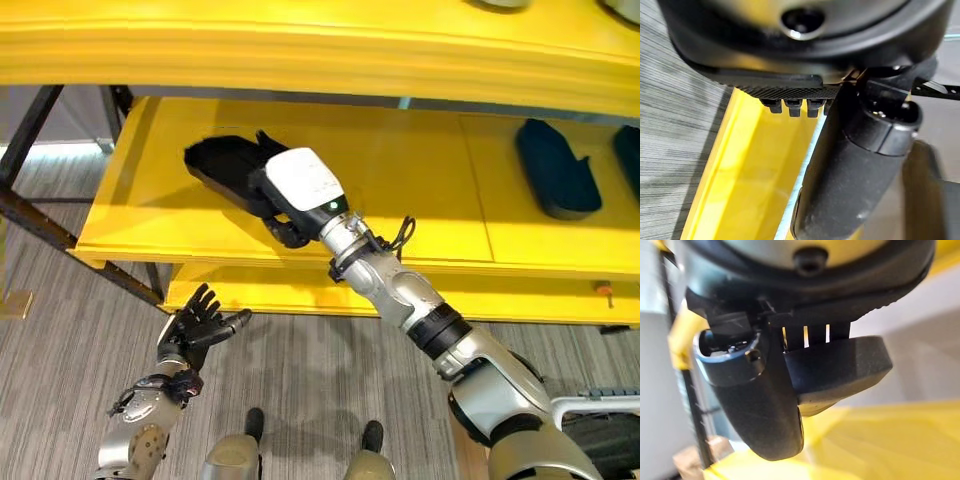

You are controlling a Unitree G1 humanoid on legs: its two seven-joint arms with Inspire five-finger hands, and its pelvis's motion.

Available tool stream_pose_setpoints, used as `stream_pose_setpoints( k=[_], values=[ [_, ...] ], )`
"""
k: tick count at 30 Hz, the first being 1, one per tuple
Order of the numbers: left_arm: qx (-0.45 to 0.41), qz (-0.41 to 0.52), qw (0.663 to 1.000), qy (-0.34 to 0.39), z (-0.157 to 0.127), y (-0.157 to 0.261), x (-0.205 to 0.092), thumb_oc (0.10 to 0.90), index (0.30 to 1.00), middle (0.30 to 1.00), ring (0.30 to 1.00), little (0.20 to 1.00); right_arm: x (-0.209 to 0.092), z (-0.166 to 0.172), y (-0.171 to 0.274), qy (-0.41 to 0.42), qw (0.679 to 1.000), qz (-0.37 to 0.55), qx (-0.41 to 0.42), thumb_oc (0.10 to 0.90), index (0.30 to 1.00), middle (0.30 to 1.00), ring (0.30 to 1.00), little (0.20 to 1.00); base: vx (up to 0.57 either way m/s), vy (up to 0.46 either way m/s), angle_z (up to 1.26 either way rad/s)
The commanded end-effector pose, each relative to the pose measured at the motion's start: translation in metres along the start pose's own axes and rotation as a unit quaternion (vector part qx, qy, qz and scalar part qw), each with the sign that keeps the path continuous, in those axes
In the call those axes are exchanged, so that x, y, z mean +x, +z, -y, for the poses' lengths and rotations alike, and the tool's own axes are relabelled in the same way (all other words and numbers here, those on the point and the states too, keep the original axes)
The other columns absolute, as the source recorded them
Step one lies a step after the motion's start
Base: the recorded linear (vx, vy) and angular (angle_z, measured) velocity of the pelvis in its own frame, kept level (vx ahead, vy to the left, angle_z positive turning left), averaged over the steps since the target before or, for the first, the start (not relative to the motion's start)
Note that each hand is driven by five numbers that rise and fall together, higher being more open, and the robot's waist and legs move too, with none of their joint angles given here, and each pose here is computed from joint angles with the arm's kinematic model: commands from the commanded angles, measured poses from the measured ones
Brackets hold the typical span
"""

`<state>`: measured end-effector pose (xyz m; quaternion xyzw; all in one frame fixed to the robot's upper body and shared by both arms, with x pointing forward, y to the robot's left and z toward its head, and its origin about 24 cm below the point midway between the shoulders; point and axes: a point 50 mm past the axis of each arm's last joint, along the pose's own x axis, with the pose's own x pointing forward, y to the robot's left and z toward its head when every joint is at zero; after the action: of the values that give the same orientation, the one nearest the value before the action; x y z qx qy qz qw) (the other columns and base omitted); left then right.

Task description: Move parts from the plastic box to the shelf.

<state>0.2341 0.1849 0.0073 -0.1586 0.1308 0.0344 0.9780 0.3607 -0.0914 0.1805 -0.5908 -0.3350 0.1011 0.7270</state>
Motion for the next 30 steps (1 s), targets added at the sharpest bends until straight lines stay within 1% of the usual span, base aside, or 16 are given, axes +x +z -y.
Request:
stream_pose_setpoints(
  k=[1,3,5,6,7,9,10,11,16,20,25,30],
  values=[
    [-0.031,0.083,0.994,-0.065,0.033,0.023,-0.003,0.900,1.000,1.000,1.000,1.000,0.042,0.096,0.002,-0.184,0.982,0.015,-0.032,0.400,0.300,0.300,0.300,0.300,-0.06,0.064,0.01],
    [-0.028,0.084,0.994,-0.069,0.034,0.025,-0.002,0.900,1.000,1.000,1.000,1.000,0.046,0.100,-0.004,-0.184,0.982,0.000,-0.039,0.400,0.300,0.300,0.300,0.300,-0.06,0.052,-0.04],
    [-0.028,0.087,0.993,-0.075,0.036,0.027,-0.001,0.900,1.000,1.000,1.000,1.000,0.050,0.117,-0.017,-0.201,0.977,-0.027,-0.064,0.400,0.300,0.300,0.300,0.300,-0.05,0.032,-0.07],
    [-0.029,0.087,0.993,-0.075,0.037,0.027,-0.001,0.900,1.000,1.000,1.000,1.000,0.051,0.117,-0.017,-0.201,0.977,-0.026,-0.064,0.400,0.300,0.300,0.300,0.300,-0.07,0.022,-0.06],
    [-0.029,0.091,0.992,-0.079,0.039,0.030,0.001,0.900,1.000,1.000,1.000,1.000,0.051,0.125,-0.029,-0.212,0.974,-0.052,-0.068,0.400,0.300,0.300,0.300,0.300,-0.06,0.014,-0.06],
    [-0.031,0.093,0.992,-0.080,0.041,0.031,0.002,0.900,1.000,1.000,1.000,1.000,0.050,0.130,-0.041,-0.214,0.971,-0.081,-0.073,0.400,0.300,0.300,0.300,0.300,-0.05,0.006,-0.06],
    [-0.031,0.094,0.992,-0.081,0.041,0.032,0.002,0.900,1.000,1.000,1.000,1.000,0.050,0.131,-0.041,-0.214,0.971,-0.080,-0.073,0.400,0.300,0.300,0.300,0.300,-0.04,0.004,-0.06],
    [-0.035,0.096,0.992,-0.081,0.043,0.032,0.003,0.900,1.000,1.000,1.000,1.000,0.048,0.136,-0.050,-0.222,0.967,-0.102,-0.073,0.400,0.300,0.300,0.300,0.300,-0.02,0.003,-0.06],
    [-0.043,0.096,0.991,-0.085,0.048,0.032,0.004,0.900,1.000,1.000,1.000,1.000,0.035,0.141,-0.076,-0.251,0.952,-0.164,-0.059,0.400,0.300,0.300,0.300,0.300,-0.01,-0.008,-0.04],
    [-0.047,0.093,0.990,-0.090,0.052,0.030,0.004,0.900,1.000,1.000,1.000,1.000,0.024,0.143,-0.095,-0.283,0.932,-0.222,-0.040,0.400,0.300,0.300,0.300,0.300,-0.02,-0.017,-0.07],
    [-0.044,0.089,0.990,-0.104,0.058,0.030,0.004,0.900,1.000,1.000,1.000,1.000,0.022,0.149,-0.101,-0.303,0.922,-0.240,-0.040,0.400,0.300,0.300,0.300,0.300,-0.01,-0.022,-0.04],
    [-0.045,0.094,0.989,-0.107,0.059,0.032,0.005,0.900,1.000,1.000,1.000,1.000,0.035,0.150,-0.088,-0.273,0.938,-0.205,-0.066,0.400,0.300,0.300,0.300,0.300,-0.01,-0.041,-0.04]
  ],
)
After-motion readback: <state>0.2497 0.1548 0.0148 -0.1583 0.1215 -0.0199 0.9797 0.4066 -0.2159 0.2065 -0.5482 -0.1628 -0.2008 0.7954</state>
